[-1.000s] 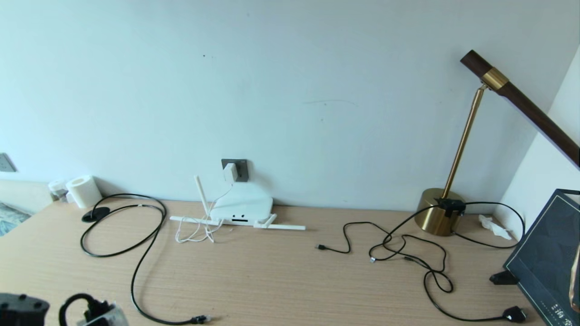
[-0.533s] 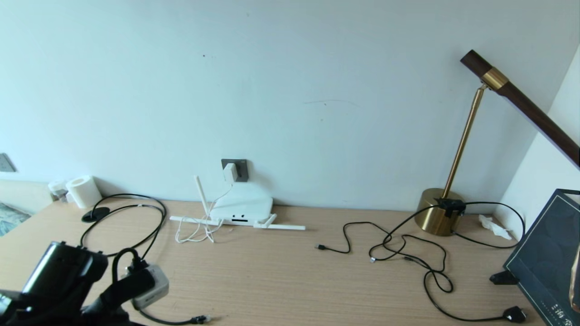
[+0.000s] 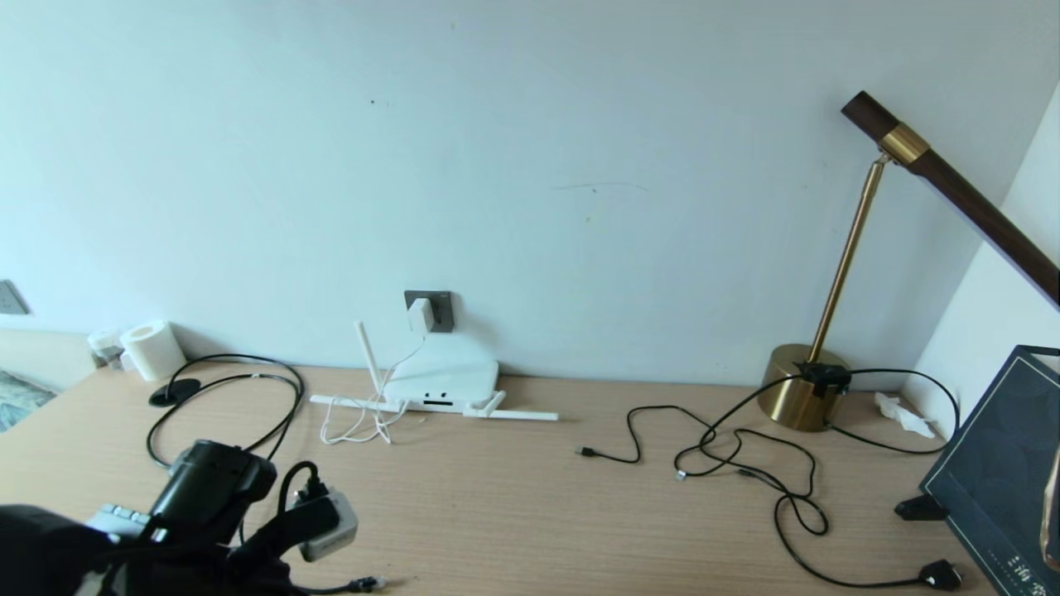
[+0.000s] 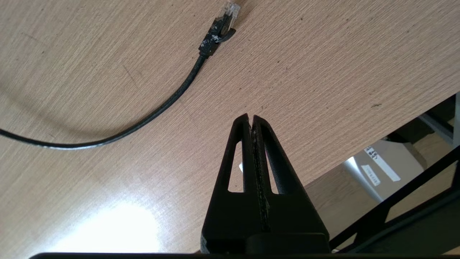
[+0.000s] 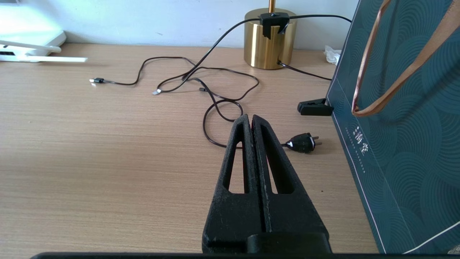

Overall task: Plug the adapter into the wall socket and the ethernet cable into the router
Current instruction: Pick up cable

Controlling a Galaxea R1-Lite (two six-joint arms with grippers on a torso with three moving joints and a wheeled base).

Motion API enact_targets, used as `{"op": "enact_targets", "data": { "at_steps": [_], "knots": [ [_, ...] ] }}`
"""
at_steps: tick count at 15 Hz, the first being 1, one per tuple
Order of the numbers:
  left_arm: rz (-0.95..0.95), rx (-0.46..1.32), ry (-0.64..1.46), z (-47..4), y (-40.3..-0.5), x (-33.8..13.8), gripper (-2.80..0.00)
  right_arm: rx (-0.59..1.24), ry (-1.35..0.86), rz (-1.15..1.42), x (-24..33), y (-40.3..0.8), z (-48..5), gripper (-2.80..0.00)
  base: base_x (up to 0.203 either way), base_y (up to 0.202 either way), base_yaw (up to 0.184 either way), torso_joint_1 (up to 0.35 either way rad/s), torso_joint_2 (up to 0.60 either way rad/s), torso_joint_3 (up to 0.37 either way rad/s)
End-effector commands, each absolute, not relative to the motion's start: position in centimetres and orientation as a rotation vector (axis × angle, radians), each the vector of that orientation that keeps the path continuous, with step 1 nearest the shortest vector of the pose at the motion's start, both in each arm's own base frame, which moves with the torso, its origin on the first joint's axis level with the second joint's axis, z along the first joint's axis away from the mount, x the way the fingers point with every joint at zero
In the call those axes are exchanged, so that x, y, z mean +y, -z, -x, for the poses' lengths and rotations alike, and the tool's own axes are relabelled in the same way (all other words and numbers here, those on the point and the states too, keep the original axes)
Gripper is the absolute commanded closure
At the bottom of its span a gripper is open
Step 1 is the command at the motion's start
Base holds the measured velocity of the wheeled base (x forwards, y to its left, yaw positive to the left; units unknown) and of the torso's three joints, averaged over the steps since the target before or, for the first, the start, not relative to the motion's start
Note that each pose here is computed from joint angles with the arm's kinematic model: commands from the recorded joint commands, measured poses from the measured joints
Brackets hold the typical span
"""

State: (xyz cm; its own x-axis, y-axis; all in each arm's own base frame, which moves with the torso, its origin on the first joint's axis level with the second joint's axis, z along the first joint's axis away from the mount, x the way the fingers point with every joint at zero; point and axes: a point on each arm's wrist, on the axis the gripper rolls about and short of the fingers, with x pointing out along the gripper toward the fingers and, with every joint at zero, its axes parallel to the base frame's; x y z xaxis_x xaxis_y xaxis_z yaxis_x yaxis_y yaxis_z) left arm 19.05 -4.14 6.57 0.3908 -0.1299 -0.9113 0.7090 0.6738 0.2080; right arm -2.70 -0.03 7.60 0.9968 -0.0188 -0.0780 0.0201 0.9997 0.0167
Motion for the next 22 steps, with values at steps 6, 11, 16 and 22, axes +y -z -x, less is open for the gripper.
{"op": "enact_targets", "data": {
  "at_steps": [6, 11, 16, 22],
  "knots": [
    [-0.869, 0.983, 0.702, -21.0, -5.0, -3.2, 0.00, 0.078, 0.019, -0.018, 0.0, -7.6, 2.7, 0.00, 0.000, 0.000, 0.000, 0.000, 0.00, 0.000],
    [-0.883, 0.916, 0.807, -23.2, -4.5, -2.6, 0.00, 0.078, 0.019, -0.018, 0.0, -7.6, 2.7, 0.00, 0.000, 0.000, 0.000, 0.000, 0.00, 0.000],
    [-0.902, 0.897, 0.850, -25.1, -3.8, -2.6, 0.00, 0.078, 0.019, -0.018, 0.0, -7.6, 2.7, 0.00, 0.000, 0.000, 0.000, 0.000, 0.00, 0.000],
    [-0.928, 0.881, 0.864, -26.3, -3.3, -2.5, 0.00, 0.078, 0.019, -0.018, 0.0, -7.6, 2.7, 0.00, 0.000, 0.000, 0.000, 0.000, 0.00, 0.000]
  ]
}}
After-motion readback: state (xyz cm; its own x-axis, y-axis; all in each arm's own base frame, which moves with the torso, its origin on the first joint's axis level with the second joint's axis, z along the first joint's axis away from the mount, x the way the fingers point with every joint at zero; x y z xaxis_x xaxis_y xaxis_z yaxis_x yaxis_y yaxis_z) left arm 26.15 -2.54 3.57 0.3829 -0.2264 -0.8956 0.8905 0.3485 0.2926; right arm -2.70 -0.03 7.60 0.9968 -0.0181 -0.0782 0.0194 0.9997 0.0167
